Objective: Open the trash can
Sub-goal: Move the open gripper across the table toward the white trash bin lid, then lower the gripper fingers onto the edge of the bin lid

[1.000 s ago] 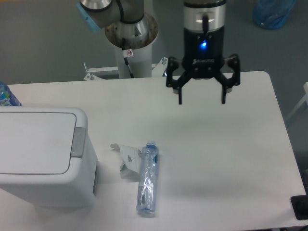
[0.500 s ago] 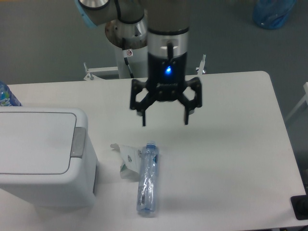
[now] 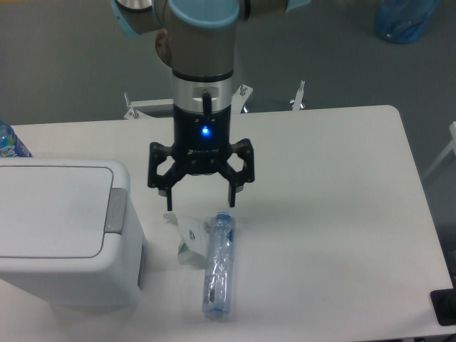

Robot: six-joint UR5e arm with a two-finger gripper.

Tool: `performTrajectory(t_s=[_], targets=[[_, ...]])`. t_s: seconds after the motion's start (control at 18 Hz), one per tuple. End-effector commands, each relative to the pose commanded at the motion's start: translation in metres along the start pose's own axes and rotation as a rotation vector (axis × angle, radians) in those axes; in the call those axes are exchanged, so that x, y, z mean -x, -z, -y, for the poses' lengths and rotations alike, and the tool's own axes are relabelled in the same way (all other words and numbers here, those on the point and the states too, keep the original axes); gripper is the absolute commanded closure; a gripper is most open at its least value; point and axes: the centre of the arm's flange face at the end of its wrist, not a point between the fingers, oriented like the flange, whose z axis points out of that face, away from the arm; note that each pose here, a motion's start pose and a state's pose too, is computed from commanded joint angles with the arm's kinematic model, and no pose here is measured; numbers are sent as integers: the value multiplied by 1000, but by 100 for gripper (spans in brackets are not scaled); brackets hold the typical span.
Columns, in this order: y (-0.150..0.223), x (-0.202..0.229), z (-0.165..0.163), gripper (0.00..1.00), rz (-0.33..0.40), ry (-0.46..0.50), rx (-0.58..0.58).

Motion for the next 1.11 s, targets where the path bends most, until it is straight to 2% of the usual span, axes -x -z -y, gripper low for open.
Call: performTrajectory(t_s=[0.11,1.11], targets=[[0,-3,0,0,-2,19,-1],[-21,-24,-12,0,-19,-6,41]])
